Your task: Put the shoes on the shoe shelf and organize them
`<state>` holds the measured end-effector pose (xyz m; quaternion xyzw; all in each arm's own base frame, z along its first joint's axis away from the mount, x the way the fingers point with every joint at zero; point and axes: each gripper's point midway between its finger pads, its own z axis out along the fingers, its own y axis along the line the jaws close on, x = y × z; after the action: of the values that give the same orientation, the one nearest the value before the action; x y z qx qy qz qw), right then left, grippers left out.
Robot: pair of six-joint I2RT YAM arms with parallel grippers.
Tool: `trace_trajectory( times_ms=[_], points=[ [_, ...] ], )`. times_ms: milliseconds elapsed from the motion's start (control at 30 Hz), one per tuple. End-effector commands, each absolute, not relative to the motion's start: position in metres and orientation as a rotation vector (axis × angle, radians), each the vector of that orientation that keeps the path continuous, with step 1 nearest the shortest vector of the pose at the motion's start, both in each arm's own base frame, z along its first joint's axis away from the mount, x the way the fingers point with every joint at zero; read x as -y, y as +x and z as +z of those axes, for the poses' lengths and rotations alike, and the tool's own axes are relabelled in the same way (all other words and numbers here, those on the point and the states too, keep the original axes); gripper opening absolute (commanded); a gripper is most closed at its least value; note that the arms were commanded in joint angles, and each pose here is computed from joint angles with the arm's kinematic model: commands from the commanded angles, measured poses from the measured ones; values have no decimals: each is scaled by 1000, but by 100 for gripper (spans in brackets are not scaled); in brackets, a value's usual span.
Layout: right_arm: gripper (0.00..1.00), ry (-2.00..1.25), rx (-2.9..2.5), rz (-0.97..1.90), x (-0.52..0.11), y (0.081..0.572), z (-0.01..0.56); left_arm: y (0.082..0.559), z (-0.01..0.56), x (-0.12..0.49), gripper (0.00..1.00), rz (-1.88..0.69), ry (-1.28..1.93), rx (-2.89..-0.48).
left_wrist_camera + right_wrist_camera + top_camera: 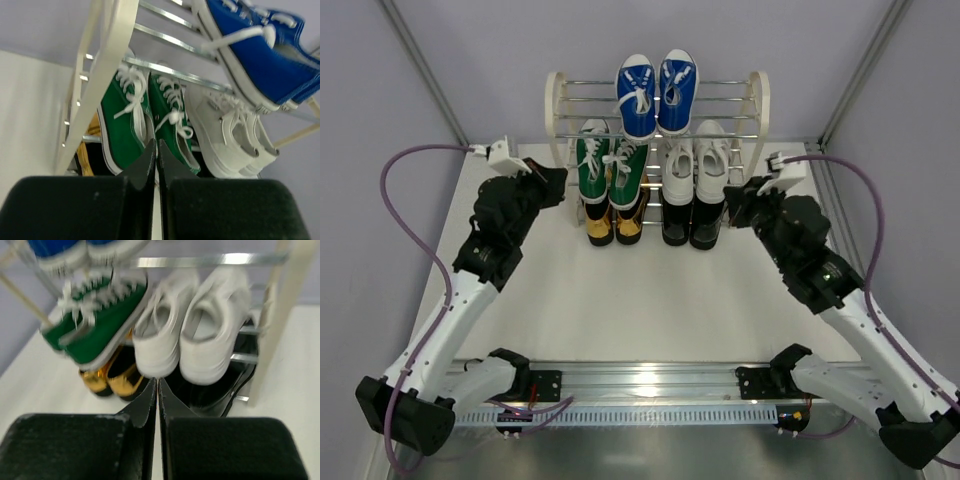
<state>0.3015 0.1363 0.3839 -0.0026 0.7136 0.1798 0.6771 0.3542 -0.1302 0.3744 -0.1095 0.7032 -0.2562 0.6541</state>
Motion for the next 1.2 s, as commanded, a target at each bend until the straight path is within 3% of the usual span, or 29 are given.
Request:
trace_trajectory(
  times_ms=[0, 100, 267, 667, 967, 1167],
  points=[
    [4, -84, -1697, 531, -180, 294, 326, 329, 361, 150, 0, -751, -199, -1616],
    [4, -142, -1764, 609, -216, 292, 290, 320, 330, 156, 0, -791, -187, -1672],
    [4, -152, -1772, 667, -252, 312, 277, 310, 282, 166, 0, -847, -187, -1776],
    [4, -209, -1747, 883, -342, 351, 268, 285, 257, 162, 0, -887, -209, -1811],
    [4, -195, -1747, 882, -369, 377, 264, 277, 253, 159, 0, -885, -212, -1832],
    [4, -210, -1767, 811, -344, 358, 261, 271, 261, 157, 0, -879, -208, -1828]
  ],
)
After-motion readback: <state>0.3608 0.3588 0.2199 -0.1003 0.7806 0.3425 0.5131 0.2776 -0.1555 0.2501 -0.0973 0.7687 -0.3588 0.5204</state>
